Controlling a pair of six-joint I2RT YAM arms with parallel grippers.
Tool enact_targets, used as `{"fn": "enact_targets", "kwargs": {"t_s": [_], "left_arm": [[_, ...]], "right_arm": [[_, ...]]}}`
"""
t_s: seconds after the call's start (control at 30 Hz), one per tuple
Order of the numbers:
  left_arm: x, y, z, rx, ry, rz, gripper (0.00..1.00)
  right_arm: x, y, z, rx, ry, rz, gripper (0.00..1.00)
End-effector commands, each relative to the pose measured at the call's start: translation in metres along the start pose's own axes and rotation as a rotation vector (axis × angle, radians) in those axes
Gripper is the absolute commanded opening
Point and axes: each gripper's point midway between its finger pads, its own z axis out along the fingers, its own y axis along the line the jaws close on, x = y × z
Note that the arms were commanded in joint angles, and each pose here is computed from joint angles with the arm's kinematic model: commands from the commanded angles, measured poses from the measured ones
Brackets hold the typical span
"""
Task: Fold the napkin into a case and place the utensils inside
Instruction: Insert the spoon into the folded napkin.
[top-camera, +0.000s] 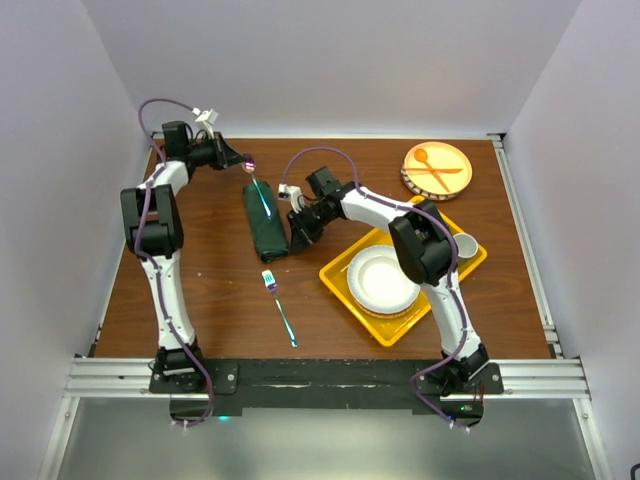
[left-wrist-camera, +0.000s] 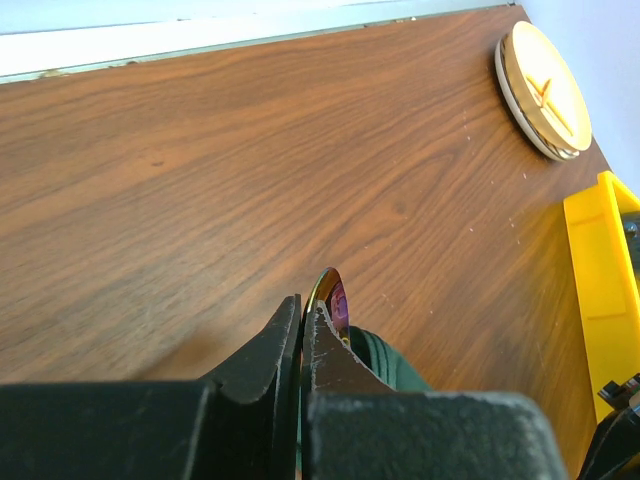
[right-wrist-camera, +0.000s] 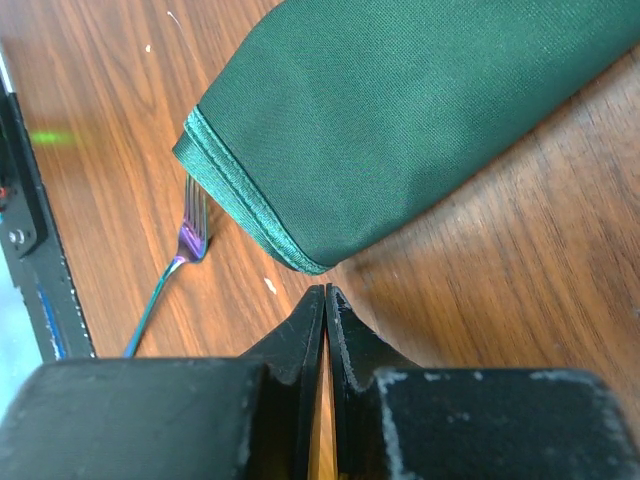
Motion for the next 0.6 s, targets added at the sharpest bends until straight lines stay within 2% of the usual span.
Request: {"fn": "enact_targets", "kwargs": {"t_s": [0.0,0.57], "left_arm": [[-0.012,-0.015,0.006,0.061,-0.008,0.074,0.0],[0.021,-0.038,0.008,0.141,0.06,0.025,0.0]], "right_arm": [[-0.014,0.001,-0.002,0.011,-0.018,-0.07,0.06],[-0.021,-0.007,0.007,0.016,-0.026,-0.071,0.05]]}}
